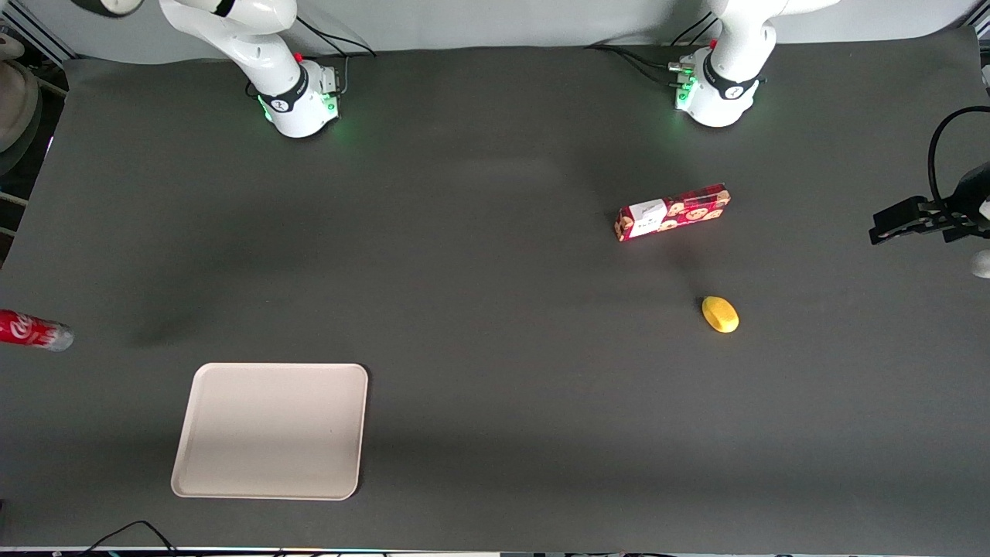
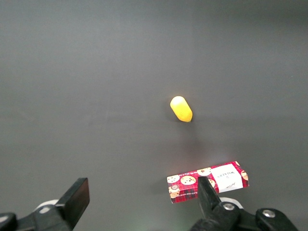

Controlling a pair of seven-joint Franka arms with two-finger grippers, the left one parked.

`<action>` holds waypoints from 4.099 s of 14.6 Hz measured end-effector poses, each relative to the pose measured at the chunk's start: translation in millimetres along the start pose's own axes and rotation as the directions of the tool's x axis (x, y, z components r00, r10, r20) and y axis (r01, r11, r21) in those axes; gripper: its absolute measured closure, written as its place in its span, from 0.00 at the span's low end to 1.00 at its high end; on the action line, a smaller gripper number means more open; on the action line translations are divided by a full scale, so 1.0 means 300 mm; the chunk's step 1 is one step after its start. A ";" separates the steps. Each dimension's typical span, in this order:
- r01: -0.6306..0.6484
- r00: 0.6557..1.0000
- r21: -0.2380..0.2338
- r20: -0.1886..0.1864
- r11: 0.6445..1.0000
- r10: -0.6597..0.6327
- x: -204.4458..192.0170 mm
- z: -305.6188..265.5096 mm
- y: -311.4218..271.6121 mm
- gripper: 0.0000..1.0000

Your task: Place coke bottle on tray

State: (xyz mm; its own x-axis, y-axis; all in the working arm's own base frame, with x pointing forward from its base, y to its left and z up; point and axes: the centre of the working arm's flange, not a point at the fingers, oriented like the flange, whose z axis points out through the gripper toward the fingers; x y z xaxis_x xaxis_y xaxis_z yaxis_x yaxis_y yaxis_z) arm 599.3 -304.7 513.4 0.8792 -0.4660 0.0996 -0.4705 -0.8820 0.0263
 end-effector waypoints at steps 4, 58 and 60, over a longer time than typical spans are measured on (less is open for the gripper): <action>0.004 1.000 0.031 0.015 1.000 -0.004 -0.097 -0.210 -0.026 0.67; -0.011 0.987 0.040 0.160 0.999 0.004 -0.349 -0.222 -0.537 0.00; 0.032 0.985 0.064 0.168 0.997 -0.042 -0.448 -0.260 -0.557 0.00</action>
State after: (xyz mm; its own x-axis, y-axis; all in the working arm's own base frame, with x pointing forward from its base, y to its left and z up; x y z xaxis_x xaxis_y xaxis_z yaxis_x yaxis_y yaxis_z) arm 554.0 -89.4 573.3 0.8985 -0.4333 -0.0700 -0.4363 -0.8992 -0.0342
